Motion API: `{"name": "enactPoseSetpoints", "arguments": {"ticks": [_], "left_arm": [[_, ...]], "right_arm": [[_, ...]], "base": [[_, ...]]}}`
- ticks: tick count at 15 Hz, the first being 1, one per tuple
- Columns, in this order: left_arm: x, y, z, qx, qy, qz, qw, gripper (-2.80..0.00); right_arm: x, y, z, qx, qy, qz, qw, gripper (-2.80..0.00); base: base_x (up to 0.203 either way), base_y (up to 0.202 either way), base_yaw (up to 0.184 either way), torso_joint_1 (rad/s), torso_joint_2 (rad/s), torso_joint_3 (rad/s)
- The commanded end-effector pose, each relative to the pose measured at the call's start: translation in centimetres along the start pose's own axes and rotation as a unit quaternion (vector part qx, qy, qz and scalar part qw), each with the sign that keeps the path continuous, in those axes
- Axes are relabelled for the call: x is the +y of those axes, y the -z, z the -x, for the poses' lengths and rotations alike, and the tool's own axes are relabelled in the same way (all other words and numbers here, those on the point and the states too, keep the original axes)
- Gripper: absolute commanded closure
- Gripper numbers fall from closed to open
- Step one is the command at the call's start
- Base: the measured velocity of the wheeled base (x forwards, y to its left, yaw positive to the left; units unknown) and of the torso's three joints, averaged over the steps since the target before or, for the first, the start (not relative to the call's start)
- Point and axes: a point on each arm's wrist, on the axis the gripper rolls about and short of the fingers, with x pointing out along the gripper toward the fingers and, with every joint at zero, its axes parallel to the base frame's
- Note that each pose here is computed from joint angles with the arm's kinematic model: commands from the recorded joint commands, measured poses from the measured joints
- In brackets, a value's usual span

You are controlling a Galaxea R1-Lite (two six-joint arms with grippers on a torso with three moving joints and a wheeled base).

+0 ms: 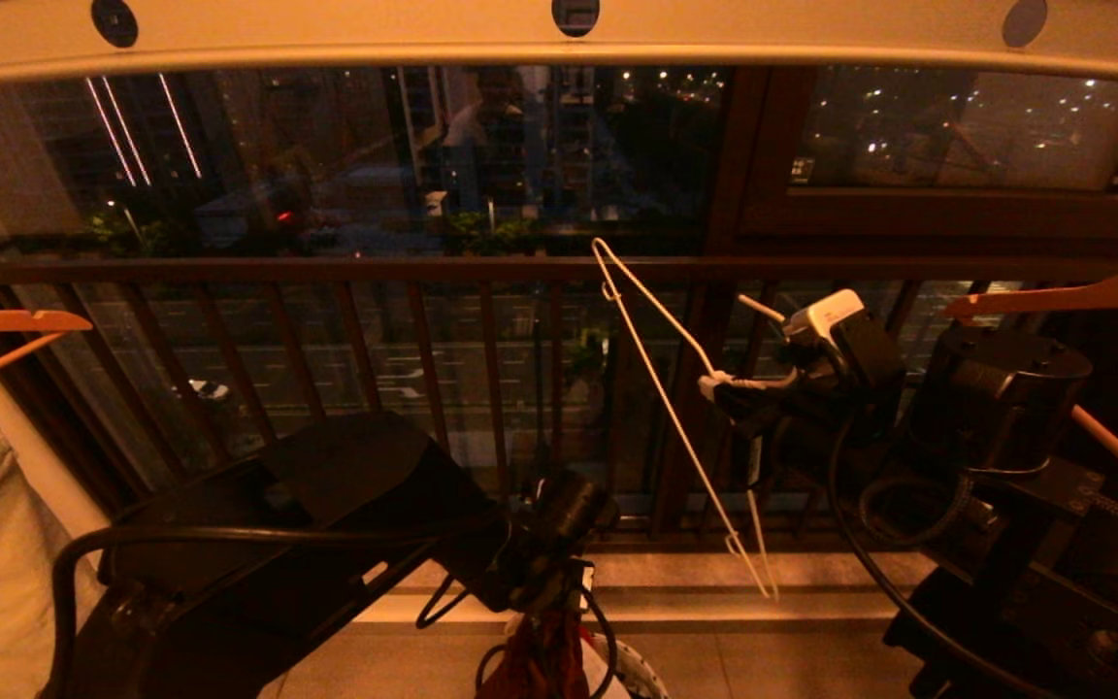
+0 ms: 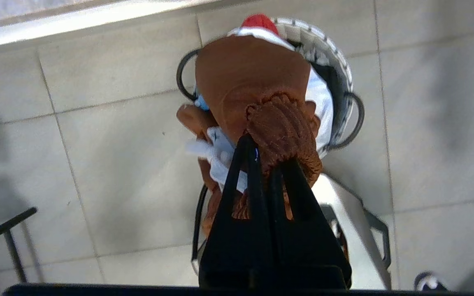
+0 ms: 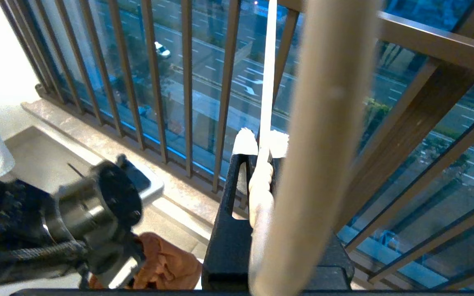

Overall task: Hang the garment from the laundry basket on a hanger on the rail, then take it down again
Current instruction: Put clothes in the basket

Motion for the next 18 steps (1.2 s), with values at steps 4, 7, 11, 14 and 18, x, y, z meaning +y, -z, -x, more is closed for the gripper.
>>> {"name": "enactPoseSetpoints", "arguments": {"ticks": [4, 7, 11, 14, 18], "left_arm": [[-0.7, -0.1, 0.0, 0.009, -0.009, -0.008, 0.9999, 0.0], [-1.1, 0.0, -0.2, 0.008, -0.007, -0.012, 0.9999, 0.0], [-1.5, 0.1, -0.5, 0.007, -0.008, -0.017, 0.9998, 0.0], [-1.6, -0.3, -0.5, -0.001, -0.011, -0.017, 0.9998, 0.0], [-1.8, -0.1, -1.4, -0.002, -0.018, -0.027, 0.9995, 0.0]], "right_arm": [[-0.1, -0.3, 0.2, -0.007, 0.001, 0.0, 1.0, 0.0], [-0.1, -0.3, 0.2, -0.008, 0.003, 0.0, 1.0, 0.0], [-0.2, -0.3, 0.2, -0.008, 0.003, 0.0, 1.0, 0.0], [-0.3, -0.5, 0.3, -0.011, 0.004, 0.0, 1.0, 0.0], [-0.3, -0.6, 0.4, -0.012, 0.004, 0.0, 1.0, 0.0]], "base": [[0.0, 0.0, 0.0, 0.0, 0.0, 0.0], [0.0, 0.0, 0.0, 0.0, 0.0, 0.0], [0.0, 0.0, 0.0, 0.0, 0.0, 0.0], [0.0, 0.0, 0.0, 0.0, 0.0, 0.0], [0.0, 0.0, 0.0, 0.0, 0.0, 0.0]]}}
